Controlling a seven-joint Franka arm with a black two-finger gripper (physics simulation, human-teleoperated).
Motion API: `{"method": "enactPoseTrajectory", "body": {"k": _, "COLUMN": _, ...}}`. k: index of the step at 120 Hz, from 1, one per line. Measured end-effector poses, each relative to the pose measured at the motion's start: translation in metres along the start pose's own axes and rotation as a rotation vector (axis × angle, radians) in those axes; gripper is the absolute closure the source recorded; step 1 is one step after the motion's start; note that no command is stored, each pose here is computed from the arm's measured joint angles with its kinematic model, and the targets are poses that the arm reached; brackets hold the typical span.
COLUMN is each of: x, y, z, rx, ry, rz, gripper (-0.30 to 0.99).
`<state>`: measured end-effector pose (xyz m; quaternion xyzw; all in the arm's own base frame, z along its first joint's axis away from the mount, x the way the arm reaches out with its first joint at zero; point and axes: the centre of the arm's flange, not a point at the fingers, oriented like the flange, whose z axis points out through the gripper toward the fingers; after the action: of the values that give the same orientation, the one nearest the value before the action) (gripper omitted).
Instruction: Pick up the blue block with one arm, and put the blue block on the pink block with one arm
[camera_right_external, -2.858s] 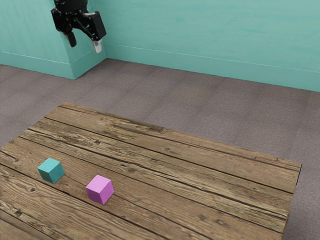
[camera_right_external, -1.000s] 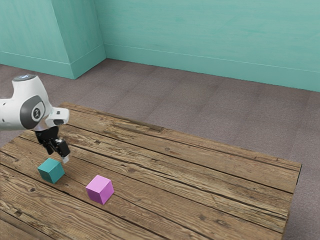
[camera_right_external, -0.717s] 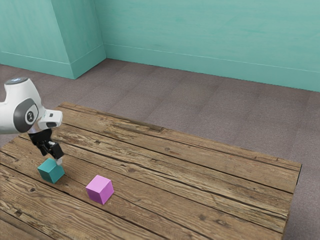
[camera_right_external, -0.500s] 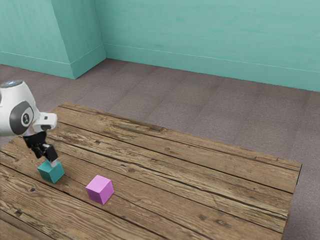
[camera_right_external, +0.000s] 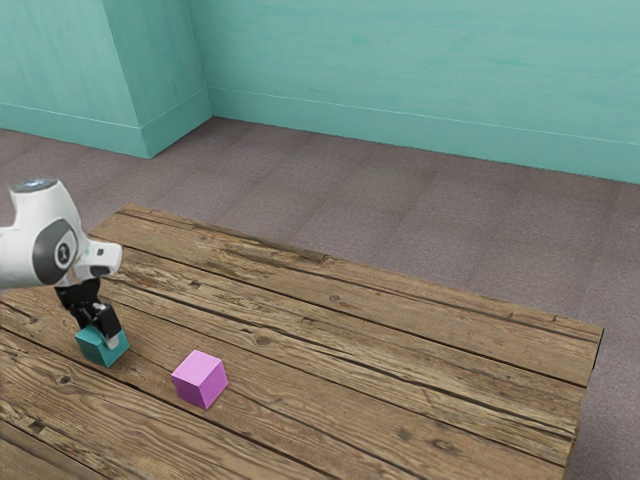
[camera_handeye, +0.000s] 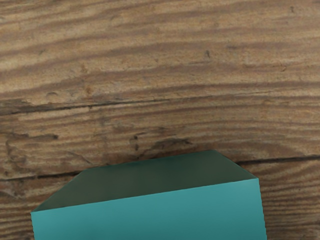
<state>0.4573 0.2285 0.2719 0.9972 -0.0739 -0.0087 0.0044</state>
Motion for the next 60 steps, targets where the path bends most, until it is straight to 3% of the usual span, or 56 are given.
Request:
{"method": "enactPoseTrajectory", "body": {"k": 40, "x": 0.002, "y": -0.002, "z": 0.013, "rx": -0.012, "ry": 0.008, "rz": -0.021, "gripper": 0.01}}
{"method": "enactPoseTrajectory", "body": {"k": 60, "x": 0.002, "y": -0.002, "z": 0.013, "rx": -0.012, "ry": 0.013, "rz": -0.023, "gripper": 0.16}}
